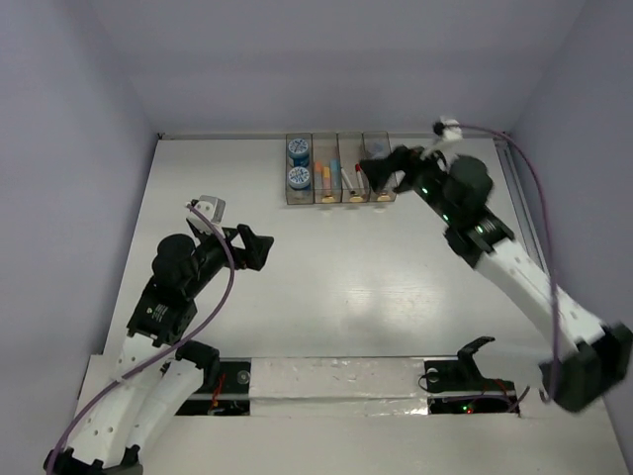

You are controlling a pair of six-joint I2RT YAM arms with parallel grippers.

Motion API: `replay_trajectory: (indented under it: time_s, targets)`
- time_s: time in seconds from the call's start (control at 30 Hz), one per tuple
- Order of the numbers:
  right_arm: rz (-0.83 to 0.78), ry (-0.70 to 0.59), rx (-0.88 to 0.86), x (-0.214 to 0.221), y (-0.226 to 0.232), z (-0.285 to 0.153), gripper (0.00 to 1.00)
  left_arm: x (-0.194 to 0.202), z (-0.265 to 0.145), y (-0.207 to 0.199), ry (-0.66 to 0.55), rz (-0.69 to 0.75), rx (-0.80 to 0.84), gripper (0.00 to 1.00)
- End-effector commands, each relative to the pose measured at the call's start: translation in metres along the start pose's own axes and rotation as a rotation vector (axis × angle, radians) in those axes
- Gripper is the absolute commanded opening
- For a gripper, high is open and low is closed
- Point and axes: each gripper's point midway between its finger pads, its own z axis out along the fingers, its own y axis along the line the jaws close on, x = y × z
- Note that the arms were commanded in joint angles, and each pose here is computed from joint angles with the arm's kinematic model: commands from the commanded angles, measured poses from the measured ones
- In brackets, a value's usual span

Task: Sort the stationery into containers
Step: Reset both arms

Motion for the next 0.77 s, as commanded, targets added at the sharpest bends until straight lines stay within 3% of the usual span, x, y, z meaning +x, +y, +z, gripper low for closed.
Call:
replay_trajectory:
  time_s: [0.0,0.13,0.4,0.53,0.73]
  targets:
    - [0.071,-0.164,-0.053,-0.021,0.017,-0.084,1.0,-0.044,-0.014,-0.016,-0.155,-0.003,0.053,0.99]
    - [0.113,-0.209,0.034,0.003,-0.006,-0.137,1.0,-0.077,-0.034,-0.026,-0.278,-0.021,0.069,0.99]
    - [0.111,-0.462,0.205,-0.043,-0.026,-0.26,1.0,-0.153,-0.089,-0.031,-0.514,-0.028,-0.009,0.99]
    - [0.121,-0.522,0.253,-0.049,-0.035,-0.28,1.0,-0.158,-0.104,-0.031,-0.564,-0.039,-0.013,0.99]
    - [0.108,-0.43,0.281,-0.032,-0.041,-0.257,1.0,-0.137,-0.097,-0.027,-0.542,-0.077,0.0,0.99]
